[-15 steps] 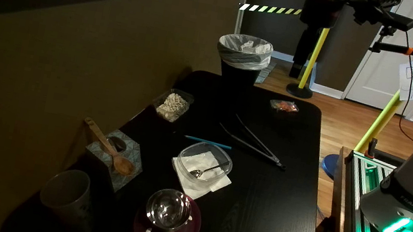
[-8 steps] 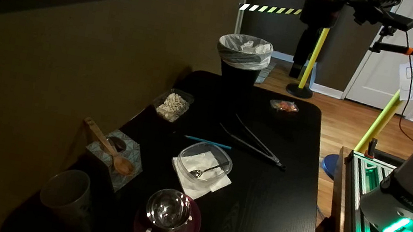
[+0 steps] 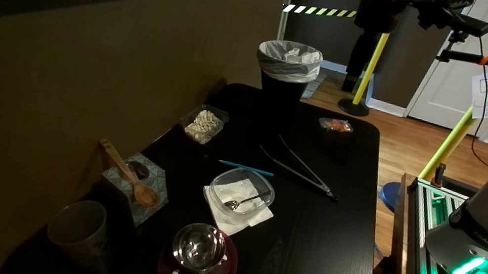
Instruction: Use the spoon to transfer some contents from the right bowl to the silver bowl
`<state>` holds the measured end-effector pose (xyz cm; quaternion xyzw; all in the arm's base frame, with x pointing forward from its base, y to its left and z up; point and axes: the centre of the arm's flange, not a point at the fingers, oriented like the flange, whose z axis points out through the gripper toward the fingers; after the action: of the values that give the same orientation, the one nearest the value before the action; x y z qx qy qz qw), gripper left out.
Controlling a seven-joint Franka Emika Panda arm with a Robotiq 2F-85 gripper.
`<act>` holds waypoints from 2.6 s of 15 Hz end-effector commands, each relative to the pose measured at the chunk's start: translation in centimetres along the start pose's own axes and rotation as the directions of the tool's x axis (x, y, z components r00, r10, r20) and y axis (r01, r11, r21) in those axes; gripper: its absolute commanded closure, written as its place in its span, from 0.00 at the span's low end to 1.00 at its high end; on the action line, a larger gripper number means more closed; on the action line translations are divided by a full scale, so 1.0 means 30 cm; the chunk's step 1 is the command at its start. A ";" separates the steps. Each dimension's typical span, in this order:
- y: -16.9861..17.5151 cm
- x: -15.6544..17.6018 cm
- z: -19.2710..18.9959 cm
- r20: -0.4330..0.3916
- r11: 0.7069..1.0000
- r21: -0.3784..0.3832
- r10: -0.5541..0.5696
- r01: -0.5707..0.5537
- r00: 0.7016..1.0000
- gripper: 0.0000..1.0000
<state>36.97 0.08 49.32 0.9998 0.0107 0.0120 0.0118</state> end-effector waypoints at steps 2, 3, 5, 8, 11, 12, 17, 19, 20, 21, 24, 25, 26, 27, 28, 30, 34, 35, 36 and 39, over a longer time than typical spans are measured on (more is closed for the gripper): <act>-0.004 0.039 0.011 -0.006 0.998 -0.005 0.065 -0.065 0.998 0.00; -0.011 0.078 0.026 0.001 0.995 -0.011 0.099 -0.099 0.995 0.00; -0.038 0.161 0.066 0.015 0.992 -0.022 0.125 -0.125 0.992 0.00; -0.111 0.269 0.168 0.081 0.993 -0.056 0.105 -0.100 0.991 0.00; -0.190 0.367 0.323 0.225 0.996 -0.092 0.007 0.014 0.974 0.00; -0.214 0.397 0.374 0.247 0.997 -0.042 -0.057 0.070 0.967 0.00; -0.271 0.430 0.497 0.406 0.967 0.030 -0.243 0.253 0.881 0.00; -0.274 0.391 0.534 0.376 0.975 0.016 -0.209 0.220 0.902 0.00; -0.275 0.401 0.530 0.386 0.973 0.022 -0.222 0.231 0.896 0.00; -0.278 0.391 0.524 0.387 0.970 0.010 -0.228 0.243 0.894 0.00; -0.328 0.454 0.595 0.411 0.916 0.014 -0.370 0.400 0.833 0.00; -0.361 0.482 0.642 0.439 0.894 0.029 -0.414 0.447 0.798 0.00; -0.389 0.498 0.677 0.452 0.872 0.041 -0.452 0.489 0.769 0.00; -0.416 0.507 0.713 0.459 0.846 0.063 -0.496 0.529 0.737 0.00; -0.451 0.522 0.754 0.466 0.830 0.066 -0.517 0.554 0.718 0.00; -0.506 0.543 0.838 0.447 0.852 0.008 -0.472 0.524 0.760 0.00; -0.529 0.528 0.872 0.393 0.867 0.005 -0.459 0.498 0.797 0.00; -0.539 0.532 0.898 0.394 0.869 0.006 -0.458 0.496 0.797 0.00; -0.540 0.531 0.905 0.397 0.868 0.008 -0.458 0.496 0.795 0.00; -0.536 0.549 0.899 0.336 0.859 0.018 -0.488 0.512 0.806 0.00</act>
<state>53.37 15.90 22.71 0.9464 0.2583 -0.1831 0.0649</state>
